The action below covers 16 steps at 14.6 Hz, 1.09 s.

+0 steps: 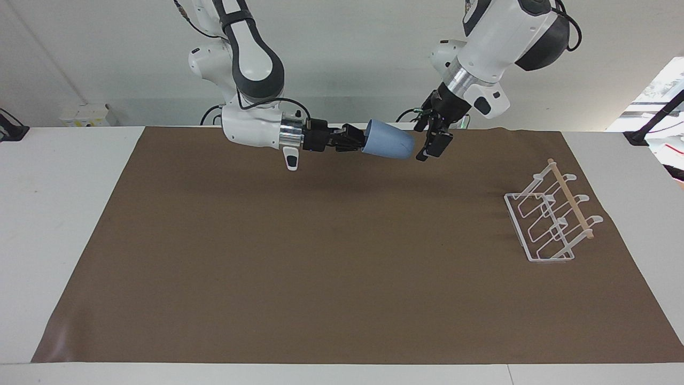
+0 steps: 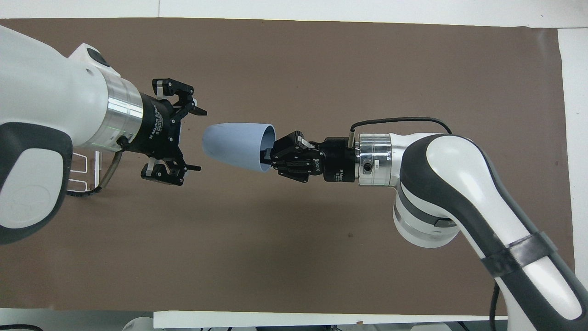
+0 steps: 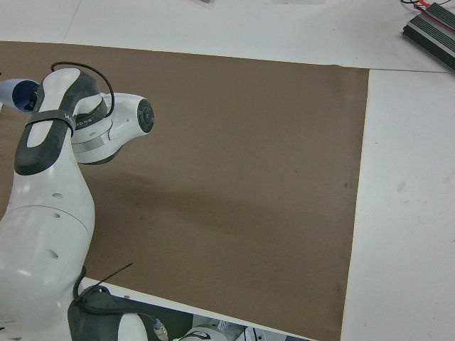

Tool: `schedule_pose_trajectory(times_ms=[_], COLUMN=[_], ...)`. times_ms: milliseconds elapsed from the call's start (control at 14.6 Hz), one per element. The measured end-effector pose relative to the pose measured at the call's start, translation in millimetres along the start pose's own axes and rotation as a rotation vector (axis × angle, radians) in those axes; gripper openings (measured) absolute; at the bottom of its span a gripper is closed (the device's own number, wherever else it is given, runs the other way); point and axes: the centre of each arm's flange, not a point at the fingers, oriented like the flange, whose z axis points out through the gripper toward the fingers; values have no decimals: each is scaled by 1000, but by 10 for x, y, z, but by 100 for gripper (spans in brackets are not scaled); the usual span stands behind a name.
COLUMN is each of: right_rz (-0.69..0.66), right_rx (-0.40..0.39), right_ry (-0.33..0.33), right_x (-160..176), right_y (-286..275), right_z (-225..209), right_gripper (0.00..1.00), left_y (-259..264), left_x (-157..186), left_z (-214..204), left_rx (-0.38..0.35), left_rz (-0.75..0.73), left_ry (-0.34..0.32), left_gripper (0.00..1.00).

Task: Hang cup on cup holder
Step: 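Grasp the cup with the left gripper from the right gripper, then carry the cup with the left gripper while the right gripper withdraws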

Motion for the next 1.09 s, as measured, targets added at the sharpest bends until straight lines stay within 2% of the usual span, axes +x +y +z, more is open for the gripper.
schedule_pose_trajectory(times_ms=[410, 615, 820, 1093], right_rz=[3, 3, 9, 11], right_rx=[5, 4, -1, 0], right_ry=[1, 8, 14, 18], right_x=[1, 9, 3, -13], right_y=[0, 2, 37, 48], right_z=[-1, -7, -5, -31], right_gripper=[5, 5, 5, 5], left_y=[14, 5, 10, -1], left_x=[-131, -174, -200, -232], left_z=[92, 148, 174, 185], left_rx=[-12, -2, -10, -11], left_rz=[18, 26, 35, 42], left_ry=[-6, -4, 5, 8], left_gripper=[100, 97, 70, 70])
